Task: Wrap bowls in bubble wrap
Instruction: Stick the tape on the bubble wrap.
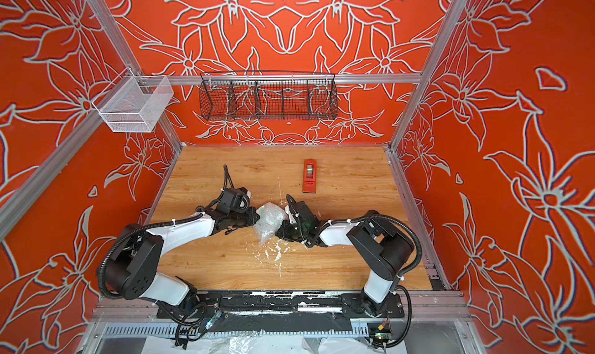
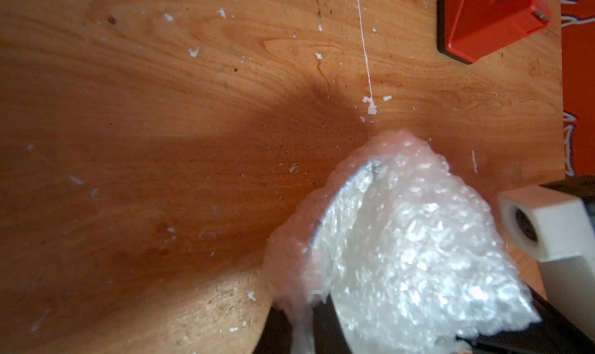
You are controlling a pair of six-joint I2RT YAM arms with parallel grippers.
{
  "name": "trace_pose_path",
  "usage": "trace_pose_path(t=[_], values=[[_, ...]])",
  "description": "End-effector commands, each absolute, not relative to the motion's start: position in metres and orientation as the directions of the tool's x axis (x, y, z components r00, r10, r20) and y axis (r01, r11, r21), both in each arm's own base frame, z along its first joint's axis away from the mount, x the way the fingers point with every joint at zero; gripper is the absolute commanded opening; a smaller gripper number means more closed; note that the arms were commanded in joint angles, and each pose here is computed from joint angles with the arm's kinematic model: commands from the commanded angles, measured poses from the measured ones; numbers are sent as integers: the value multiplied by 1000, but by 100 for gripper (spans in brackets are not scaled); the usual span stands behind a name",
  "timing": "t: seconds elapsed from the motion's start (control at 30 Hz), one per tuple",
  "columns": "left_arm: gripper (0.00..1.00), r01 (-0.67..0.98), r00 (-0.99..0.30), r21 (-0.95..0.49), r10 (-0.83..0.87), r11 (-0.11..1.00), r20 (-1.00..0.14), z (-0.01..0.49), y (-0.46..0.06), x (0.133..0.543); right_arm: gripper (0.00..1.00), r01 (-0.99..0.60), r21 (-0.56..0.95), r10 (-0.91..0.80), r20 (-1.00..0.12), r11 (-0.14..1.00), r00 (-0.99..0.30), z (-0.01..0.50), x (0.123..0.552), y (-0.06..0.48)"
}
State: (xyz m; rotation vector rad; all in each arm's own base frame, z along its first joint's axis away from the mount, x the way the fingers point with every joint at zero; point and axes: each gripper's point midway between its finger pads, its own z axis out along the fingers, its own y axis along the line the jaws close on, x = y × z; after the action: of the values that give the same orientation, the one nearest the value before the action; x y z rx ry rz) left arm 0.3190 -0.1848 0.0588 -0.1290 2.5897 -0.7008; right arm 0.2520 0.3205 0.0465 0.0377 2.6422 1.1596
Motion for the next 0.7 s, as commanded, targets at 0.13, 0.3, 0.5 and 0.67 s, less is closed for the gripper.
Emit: trace_pose_path(t=[0.13, 0.3, 0.5, 0.67], values=[[0, 72, -942, -509, -109, 858, -318, 44, -196, 288, 7, -163, 629, 92, -353, 760, -931, 82, 255, 292], [0, 71, -942, -513, -112, 855, -317, 44, -197, 289, 8, -224, 618, 47, -391, 754, -919, 105, 244, 286], [0, 72, -941, -517, -113, 853, -318, 43, -198, 290, 9, -327, 645, -8, -445, 691, -896, 131, 246, 311], [0, 71, -942, -517, -112, 853, -315, 43, -199, 290, 8, -368, 654, -61, -442, 661, -895, 130, 249, 341]])
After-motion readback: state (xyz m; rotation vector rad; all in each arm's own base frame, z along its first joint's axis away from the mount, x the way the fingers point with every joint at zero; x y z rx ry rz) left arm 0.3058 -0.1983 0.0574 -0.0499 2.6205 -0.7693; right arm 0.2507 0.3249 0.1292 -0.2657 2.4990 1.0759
